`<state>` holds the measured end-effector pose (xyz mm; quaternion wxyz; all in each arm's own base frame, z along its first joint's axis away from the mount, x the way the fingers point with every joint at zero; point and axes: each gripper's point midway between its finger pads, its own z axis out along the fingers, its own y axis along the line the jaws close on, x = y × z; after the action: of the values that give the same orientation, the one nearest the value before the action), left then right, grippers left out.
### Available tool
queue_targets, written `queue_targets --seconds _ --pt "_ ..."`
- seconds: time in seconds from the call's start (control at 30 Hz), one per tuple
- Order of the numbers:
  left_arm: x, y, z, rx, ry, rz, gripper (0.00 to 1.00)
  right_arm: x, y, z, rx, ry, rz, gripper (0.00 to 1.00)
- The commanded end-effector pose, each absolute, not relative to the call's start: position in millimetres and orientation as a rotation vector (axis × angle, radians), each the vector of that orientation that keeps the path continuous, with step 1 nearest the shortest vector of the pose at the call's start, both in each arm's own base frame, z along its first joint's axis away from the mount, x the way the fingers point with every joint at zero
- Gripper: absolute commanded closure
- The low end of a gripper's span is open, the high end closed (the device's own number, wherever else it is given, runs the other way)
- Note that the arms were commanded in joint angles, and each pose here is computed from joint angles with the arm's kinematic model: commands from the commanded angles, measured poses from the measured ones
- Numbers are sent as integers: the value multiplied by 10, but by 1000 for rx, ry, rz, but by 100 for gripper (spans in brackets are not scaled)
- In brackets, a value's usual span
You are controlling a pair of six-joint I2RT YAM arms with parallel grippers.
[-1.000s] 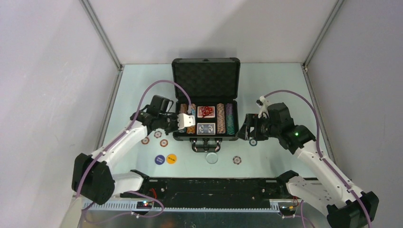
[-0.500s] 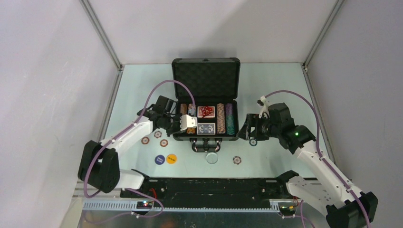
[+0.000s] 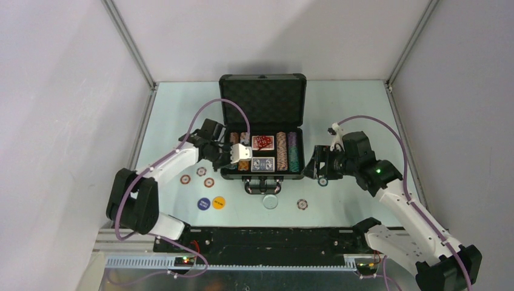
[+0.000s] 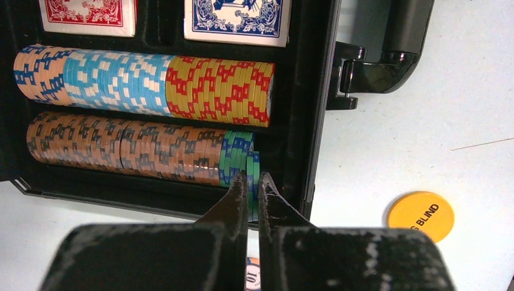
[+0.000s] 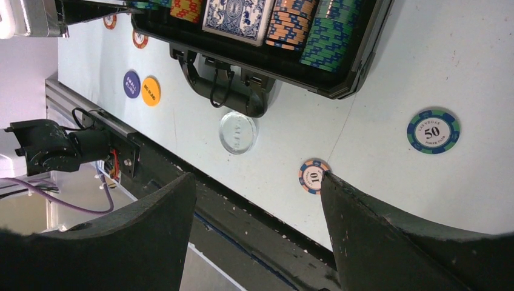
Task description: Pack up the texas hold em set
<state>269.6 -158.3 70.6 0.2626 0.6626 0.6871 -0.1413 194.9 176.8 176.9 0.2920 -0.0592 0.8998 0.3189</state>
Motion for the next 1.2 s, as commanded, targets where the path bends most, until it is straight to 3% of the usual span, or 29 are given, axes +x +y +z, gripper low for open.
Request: queue_targets --seconds 0.0,0.43,0.67,0.9,1.17 --pt "2868 -1638 809 1803 1795 -354 100 1965 1779 1813 -176 2364 864 21" --pt "2887 -1648 730 1813 1798 -348 98 1951 1790 1824 -174 2364 877 21" --pt "2903 -1667 698 1828 1792 -312 83 1948 1786 1826 -173 2363 875 22" --pt "2903 -1641 651 1837 1807 -285 74 1936 1782 1832 -174 2358 878 21" --pt "2850 -1653 668 1842 1793 -291 71 1915 1767 1795 -168 2365 876 21"
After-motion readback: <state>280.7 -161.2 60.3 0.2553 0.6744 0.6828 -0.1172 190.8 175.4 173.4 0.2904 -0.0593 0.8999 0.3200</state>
